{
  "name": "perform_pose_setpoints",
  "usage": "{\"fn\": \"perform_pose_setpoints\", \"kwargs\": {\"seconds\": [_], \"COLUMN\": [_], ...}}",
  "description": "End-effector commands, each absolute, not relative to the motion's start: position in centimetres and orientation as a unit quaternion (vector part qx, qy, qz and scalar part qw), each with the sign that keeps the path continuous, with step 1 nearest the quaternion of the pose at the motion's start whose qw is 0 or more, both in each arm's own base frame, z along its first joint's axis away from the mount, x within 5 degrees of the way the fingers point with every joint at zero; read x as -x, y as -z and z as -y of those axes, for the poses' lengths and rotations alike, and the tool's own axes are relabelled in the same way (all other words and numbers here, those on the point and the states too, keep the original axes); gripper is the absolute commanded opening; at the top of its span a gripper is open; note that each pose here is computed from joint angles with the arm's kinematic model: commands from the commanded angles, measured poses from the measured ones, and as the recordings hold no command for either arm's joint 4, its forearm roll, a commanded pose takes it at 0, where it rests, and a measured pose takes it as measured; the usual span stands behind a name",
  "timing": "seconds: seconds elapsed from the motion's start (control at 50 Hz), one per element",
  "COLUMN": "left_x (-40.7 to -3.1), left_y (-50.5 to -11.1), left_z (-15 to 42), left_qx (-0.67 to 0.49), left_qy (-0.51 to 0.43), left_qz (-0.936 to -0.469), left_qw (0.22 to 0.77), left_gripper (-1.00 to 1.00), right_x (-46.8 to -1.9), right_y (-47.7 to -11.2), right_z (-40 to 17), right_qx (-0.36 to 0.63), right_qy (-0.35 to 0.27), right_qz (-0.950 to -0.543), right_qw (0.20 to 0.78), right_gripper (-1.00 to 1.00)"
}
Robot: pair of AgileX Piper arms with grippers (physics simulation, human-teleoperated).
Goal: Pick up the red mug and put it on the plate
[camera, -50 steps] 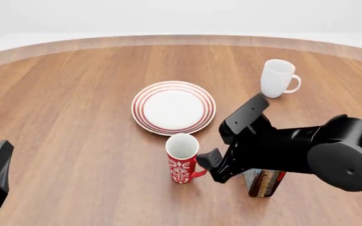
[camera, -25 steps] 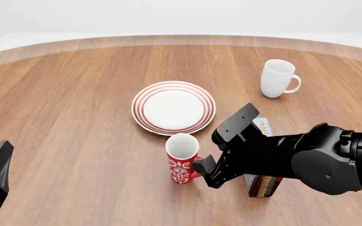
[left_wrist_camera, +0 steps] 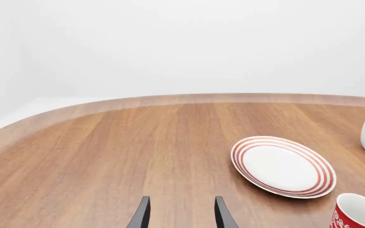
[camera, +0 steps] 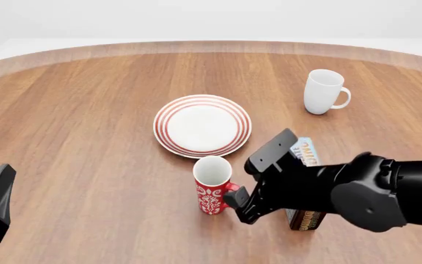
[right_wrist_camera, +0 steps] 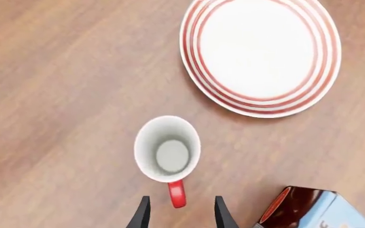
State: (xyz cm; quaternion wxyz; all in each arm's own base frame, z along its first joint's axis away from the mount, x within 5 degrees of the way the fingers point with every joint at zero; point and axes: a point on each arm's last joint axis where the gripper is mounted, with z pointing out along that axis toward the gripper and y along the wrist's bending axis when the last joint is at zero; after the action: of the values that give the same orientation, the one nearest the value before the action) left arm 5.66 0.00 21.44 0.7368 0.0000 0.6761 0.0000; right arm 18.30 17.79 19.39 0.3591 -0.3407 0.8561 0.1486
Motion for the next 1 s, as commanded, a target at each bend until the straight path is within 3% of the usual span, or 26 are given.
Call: {"fn": "perform_pose_setpoints", "kwargs": {"seconds": [0.02, 1.0], "left_x": [-5.7, -5.7], "left_y": [-21.4, -21.4], "left_z": [0.0, 0.0], "left_qx": [0.0, 0.0], "left_qy": [0.0, 0.0], "left_qz": [-0.676, -0.676], "left_qw": [0.737, 0.737], "left_gripper": [1.0, 1.0], "right_x": [-18.4, -18.5], "right_y": [-18.5, -16.3], "right_z": [-17.6, -18.6], "right_qx": [0.337, 0.337], "right_qy": [-0.146, -0.149], "right_qz": [-0.86, -0.866], "right_qw": [0.355, 0.337], "right_gripper": [1.0, 1.0]}}
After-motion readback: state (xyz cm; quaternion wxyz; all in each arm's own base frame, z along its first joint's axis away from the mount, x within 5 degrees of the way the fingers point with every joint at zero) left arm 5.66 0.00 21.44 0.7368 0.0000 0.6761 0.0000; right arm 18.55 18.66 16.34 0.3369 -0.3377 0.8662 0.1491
